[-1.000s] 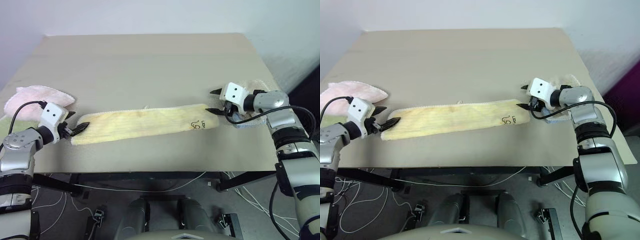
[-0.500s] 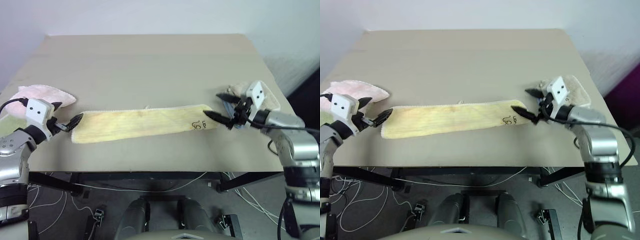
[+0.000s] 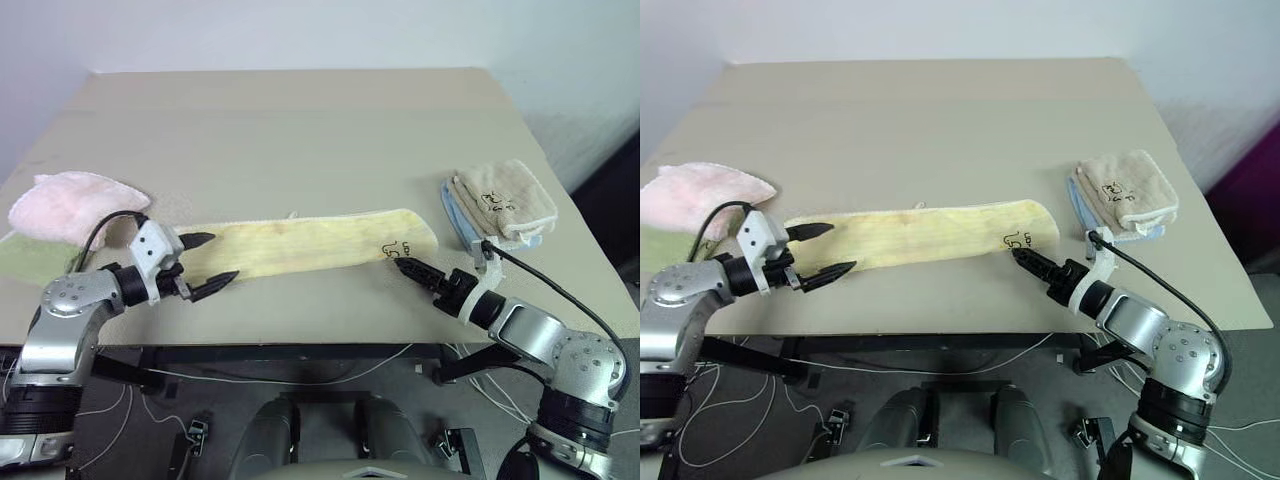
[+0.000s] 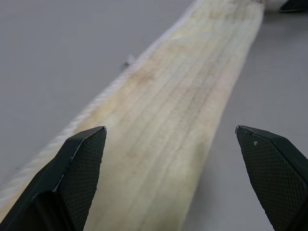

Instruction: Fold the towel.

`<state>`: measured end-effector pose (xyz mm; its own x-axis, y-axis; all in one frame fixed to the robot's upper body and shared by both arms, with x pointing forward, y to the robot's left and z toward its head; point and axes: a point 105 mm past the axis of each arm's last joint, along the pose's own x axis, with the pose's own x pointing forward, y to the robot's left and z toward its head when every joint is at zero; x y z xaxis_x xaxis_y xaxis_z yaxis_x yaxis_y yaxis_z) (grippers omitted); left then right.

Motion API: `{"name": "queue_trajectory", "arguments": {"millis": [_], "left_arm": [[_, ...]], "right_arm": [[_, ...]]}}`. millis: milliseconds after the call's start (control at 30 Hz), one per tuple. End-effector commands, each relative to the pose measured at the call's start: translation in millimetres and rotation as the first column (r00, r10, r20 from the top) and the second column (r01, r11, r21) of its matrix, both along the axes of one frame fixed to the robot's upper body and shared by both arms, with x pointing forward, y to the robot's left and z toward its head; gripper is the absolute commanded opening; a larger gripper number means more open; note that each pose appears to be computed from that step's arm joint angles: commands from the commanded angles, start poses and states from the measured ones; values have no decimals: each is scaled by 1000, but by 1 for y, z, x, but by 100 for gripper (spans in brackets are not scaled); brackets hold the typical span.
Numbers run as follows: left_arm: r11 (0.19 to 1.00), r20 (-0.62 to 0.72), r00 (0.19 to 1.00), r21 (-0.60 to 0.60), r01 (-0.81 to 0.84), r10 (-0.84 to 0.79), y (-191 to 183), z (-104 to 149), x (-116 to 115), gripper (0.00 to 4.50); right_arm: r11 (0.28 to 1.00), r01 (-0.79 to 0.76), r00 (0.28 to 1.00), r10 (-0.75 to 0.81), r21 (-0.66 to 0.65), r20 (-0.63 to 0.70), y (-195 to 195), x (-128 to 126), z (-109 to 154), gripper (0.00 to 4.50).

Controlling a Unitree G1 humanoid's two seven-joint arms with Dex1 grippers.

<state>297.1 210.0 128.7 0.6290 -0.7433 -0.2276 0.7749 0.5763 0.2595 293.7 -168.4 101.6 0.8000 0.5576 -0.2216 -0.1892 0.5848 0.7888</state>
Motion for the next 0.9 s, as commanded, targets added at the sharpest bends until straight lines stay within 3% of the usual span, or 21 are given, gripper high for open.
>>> {"name": "queue_trajectory", "arguments": {"millis": [33,467,567,900], "left_arm": [[998,35,998,-15,54,-53,-12,8,-2,450],[997,29,998,-49,64,-62,-19,4,-12,450],[997,27,998,-49,58,-57,-19,2,-14,450],[998,25,999,-50,44,-43,-18,-1,-16,450]], "right_arm": [[988,141,989,-138,65,-55,-13,15,2,449],[932,359,918,-343,48,-200,-31,40,-11,449],[922,385,906,-368,43,-207,-33,43,-13,387],[898,437,888,-420,58,-189,-40,50,-9,29]]}}
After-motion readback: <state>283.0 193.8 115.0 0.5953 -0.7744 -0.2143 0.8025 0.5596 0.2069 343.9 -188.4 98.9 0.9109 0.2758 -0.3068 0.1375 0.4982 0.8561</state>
